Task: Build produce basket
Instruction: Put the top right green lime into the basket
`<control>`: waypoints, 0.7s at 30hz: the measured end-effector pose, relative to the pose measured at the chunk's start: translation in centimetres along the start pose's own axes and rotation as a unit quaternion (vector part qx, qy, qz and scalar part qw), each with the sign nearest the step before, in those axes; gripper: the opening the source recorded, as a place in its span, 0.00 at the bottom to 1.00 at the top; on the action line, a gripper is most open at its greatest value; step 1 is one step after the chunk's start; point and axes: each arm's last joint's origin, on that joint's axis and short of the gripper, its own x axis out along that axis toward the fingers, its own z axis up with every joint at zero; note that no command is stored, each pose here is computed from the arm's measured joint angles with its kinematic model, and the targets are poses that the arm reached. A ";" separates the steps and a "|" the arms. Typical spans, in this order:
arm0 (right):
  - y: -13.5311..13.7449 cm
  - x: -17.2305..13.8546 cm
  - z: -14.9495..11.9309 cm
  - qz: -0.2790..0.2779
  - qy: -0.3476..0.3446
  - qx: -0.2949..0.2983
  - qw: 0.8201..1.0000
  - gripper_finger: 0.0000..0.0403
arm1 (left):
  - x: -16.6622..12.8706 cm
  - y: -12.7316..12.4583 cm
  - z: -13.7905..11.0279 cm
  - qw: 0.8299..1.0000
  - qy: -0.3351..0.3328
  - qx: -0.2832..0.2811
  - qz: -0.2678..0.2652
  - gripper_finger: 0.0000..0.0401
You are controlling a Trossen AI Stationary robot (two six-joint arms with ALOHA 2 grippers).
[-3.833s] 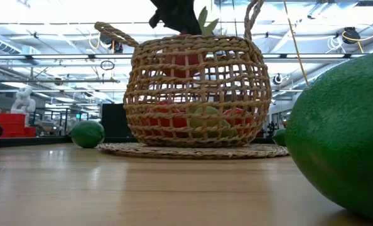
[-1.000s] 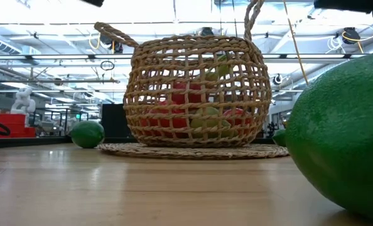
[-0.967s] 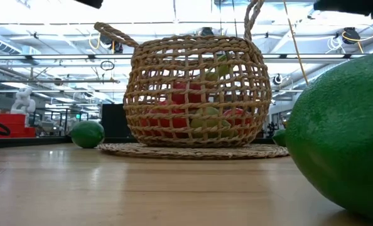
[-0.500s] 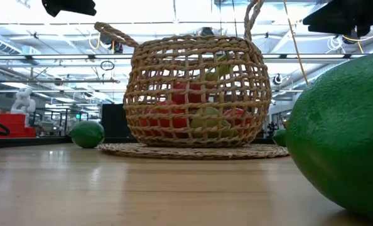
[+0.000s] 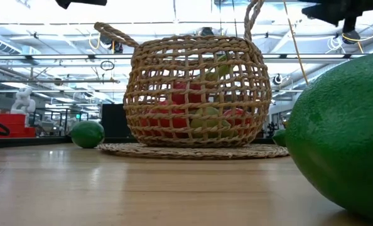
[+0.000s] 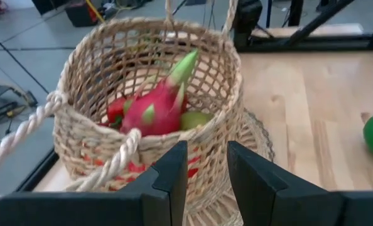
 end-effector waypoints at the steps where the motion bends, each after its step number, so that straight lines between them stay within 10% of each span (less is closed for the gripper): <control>1: 0.3 0.2 -0.3 0.009 -0.001 0.011 1.000 0.54 | 0.0 0.0 0.1 1.000 -0.004 -0.002 -0.001 0.28; 14: 0.5 2.8 -4.4 -0.067 0.087 -0.137 0.985 0.54 | 0.0 0.0 0.1 1.000 -0.005 -0.005 -0.001 0.28; 21: -0.6 5.1 -4.9 -0.060 0.112 -0.118 0.985 0.51 | 0.0 0.0 0.1 1.000 -0.004 -0.003 -0.002 0.28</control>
